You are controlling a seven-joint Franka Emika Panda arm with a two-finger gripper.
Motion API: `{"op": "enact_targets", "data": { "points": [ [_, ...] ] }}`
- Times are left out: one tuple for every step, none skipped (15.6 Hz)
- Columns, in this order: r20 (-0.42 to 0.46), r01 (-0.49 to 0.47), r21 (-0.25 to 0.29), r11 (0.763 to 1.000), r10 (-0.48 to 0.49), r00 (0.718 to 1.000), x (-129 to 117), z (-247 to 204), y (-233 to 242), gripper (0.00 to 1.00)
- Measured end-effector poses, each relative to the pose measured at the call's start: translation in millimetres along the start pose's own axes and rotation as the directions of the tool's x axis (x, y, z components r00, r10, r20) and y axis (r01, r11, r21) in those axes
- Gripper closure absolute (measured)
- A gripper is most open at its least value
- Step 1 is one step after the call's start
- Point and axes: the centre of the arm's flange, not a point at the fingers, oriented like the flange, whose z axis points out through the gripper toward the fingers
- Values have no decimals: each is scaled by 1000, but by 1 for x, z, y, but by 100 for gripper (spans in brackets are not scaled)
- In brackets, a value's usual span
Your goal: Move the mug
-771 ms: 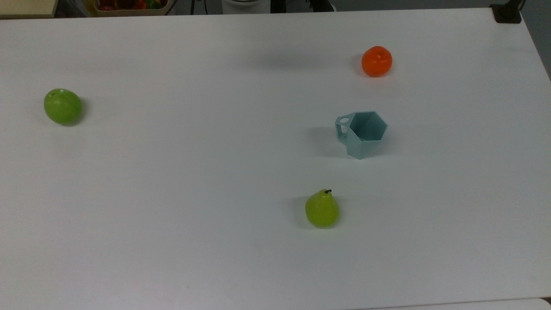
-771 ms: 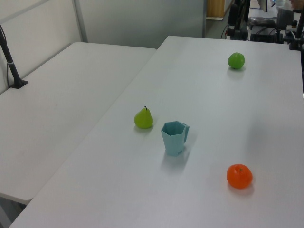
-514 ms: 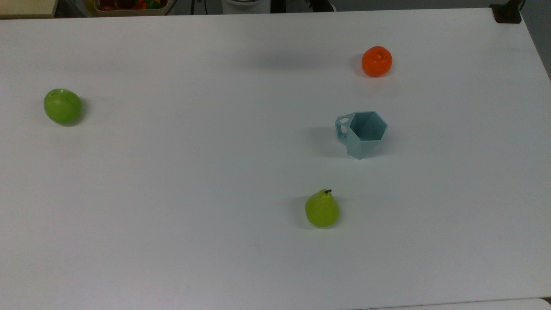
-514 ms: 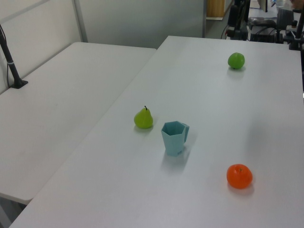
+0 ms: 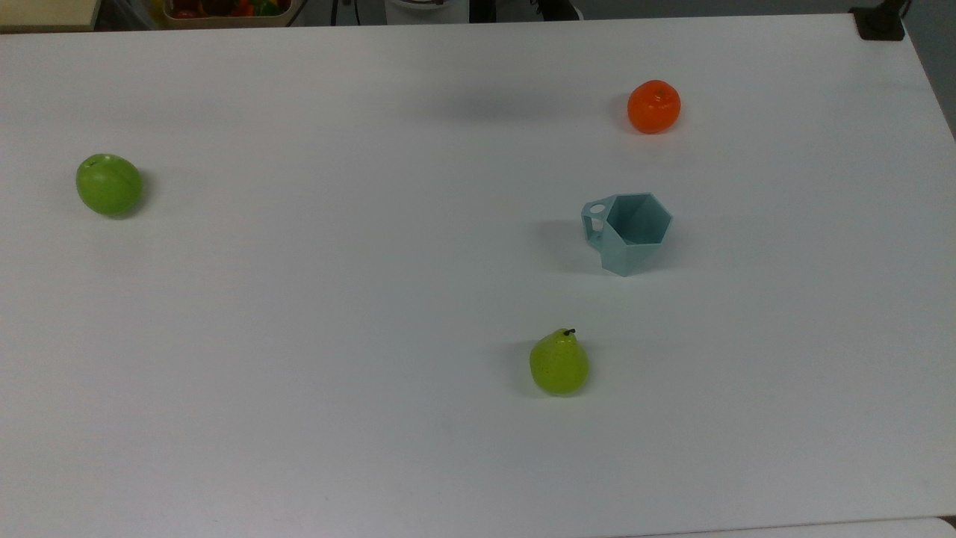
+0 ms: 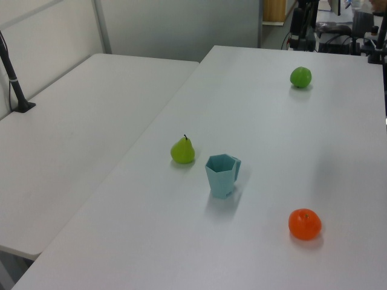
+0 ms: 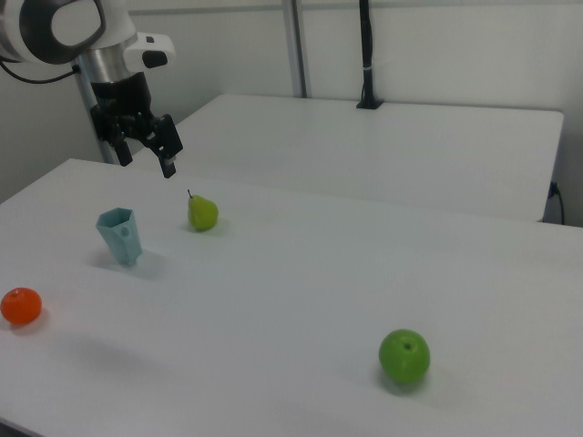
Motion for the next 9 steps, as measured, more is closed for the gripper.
{"op": "enact_targets", "data": {
  "points": [
    [0, 0, 0, 1000, 0, 1000, 0, 0, 0, 0],
    [0, 0, 0, 1000, 0, 1000, 0, 0, 0, 0],
    [0, 0, 0, 1000, 0, 1000, 0, 0, 0, 0],
    [0, 0, 0, 1000, 0, 1000, 0, 0, 0, 0],
    [1, 1, 0, 1000, -1, 1000, 0, 0, 0, 0],
    [2, 12, 0, 1000, -12, 1000, 0, 1, 0, 0],
    [3, 42, 0, 999, -42, 999, 0, 2, -2, 0],
    [4, 83, 1, 997, -83, 997, 0, 2, -3, 0],
    [6, 160, 2, 987, -160, 987, 1, 3, -5, 0]
  ]
}}
